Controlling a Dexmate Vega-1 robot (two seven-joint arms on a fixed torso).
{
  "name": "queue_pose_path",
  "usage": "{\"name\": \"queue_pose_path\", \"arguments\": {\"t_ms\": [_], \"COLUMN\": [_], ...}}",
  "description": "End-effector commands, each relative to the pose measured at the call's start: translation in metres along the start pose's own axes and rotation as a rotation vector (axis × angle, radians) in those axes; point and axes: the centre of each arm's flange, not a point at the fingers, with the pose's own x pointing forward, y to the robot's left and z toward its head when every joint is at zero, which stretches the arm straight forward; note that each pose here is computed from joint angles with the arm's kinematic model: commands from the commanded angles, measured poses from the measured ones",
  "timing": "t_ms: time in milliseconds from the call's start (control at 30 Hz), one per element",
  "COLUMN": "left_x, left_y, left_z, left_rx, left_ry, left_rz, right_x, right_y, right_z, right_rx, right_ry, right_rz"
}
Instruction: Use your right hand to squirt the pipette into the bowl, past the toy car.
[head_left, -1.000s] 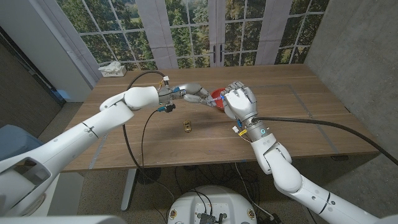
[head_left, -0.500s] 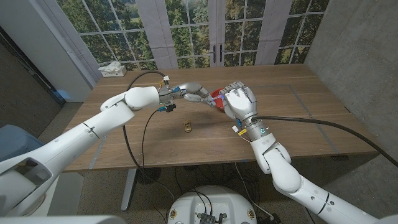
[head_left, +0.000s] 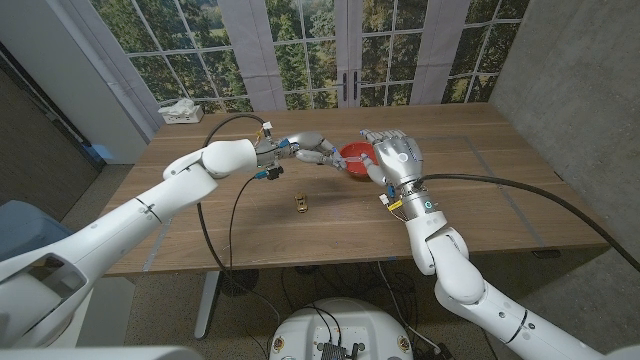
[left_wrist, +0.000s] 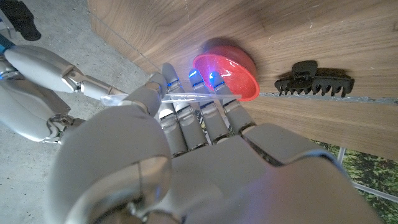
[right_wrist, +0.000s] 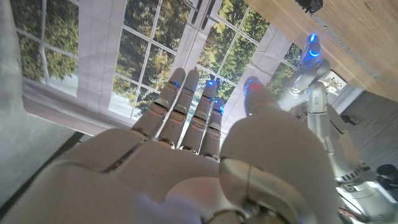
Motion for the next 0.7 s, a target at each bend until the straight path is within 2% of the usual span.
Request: {"name": "queue_pose_path", "arguments": {"t_ms": [33,467,700], "left_x": [-0.003,-0.004,0.000], "left_y": [0.002,-0.004,-0.011], "left_z": [-0.008,-0.014,-0.017], "left_rx": [-0.041,-0.167,-0.247], "left_ry": [-0.012,-0.077,-0.110], "left_rz": [0.072,0.183,0.210], "right_x": [0.002,0.001,0.001], "right_y": [0.004,0.011,0.010], "right_z": [-0.023,-0.040,-0.050], "right_rx": [0.217,0.435,0.559], "right_ry": [0.128,0.200,0.192], "right_rz": [0.078,0.112,0.155]}}
